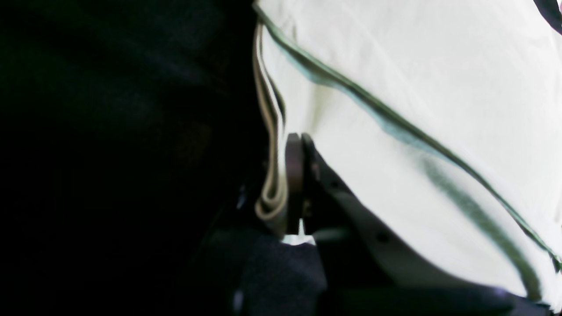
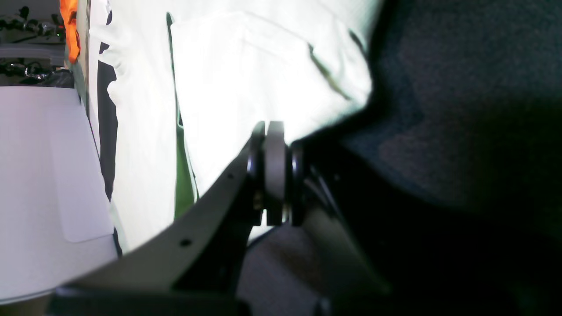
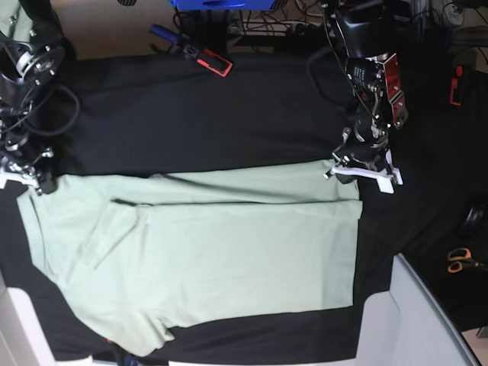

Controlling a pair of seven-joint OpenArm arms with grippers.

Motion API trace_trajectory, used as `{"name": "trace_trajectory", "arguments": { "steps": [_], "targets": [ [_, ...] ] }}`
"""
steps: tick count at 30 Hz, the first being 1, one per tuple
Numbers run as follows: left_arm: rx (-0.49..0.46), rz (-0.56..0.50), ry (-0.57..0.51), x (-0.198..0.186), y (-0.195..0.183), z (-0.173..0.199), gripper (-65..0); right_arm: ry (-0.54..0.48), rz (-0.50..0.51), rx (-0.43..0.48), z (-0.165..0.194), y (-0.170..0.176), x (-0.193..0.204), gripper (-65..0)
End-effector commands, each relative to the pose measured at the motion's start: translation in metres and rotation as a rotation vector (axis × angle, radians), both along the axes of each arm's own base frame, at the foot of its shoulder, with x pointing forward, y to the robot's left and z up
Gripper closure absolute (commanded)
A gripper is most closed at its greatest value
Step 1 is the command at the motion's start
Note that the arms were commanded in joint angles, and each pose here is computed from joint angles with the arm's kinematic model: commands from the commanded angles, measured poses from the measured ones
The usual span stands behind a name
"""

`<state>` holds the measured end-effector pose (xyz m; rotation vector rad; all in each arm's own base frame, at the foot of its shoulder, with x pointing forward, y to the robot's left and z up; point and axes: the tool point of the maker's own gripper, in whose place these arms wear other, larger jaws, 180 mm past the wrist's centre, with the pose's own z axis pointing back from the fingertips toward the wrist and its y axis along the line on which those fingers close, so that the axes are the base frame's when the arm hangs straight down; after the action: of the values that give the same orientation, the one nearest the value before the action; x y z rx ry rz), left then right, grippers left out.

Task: Fold the T-shirt properly
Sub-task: 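Lower both grippers and grasp the folded edge of the shirt, then pull the grasped folded edge back toward the robot, flattening the shirt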

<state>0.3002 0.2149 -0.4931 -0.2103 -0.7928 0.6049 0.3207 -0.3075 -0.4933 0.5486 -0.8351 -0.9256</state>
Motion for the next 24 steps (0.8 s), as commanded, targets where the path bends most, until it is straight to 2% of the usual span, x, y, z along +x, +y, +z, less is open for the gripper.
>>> {"name": "trace_trajectory", "arguments": {
  "steps": [1, 6, 12, 15, 24],
  "targets": [
    [0.018, -0.021, 0.05, -0.01, 0.005, -0.005, 0.0, -0.037, -0.008, -0.035, 0.013, -0.016, 0.006, -0.1],
    [0.042, -0.025, 0.049, -0.019, 0.011, -0.002, 0.0, -0.032, -0.007, -0.035, 0.011, -0.016, 0.003, -0.1],
    [0.078, -0.036, 0.033, -0.019, 0.022, 0.009, 0.0, -0.018, 0.053, -0.055, 0.009, -0.005, 0.005, -0.1],
    [0.067, -0.061, 0.064, -0.02, 0.021, 0.013, 0.0, -0.039, 0.078, -0.06, 0.011, -0.001, 0.006, -0.1],
    [0.111, -0.101, 0.078, -0.02, 0.035, 0.027, 0.0, -0.024, 0.079, -0.095, 0.011, -0.016, -0.007, -0.1]
  ]
}}
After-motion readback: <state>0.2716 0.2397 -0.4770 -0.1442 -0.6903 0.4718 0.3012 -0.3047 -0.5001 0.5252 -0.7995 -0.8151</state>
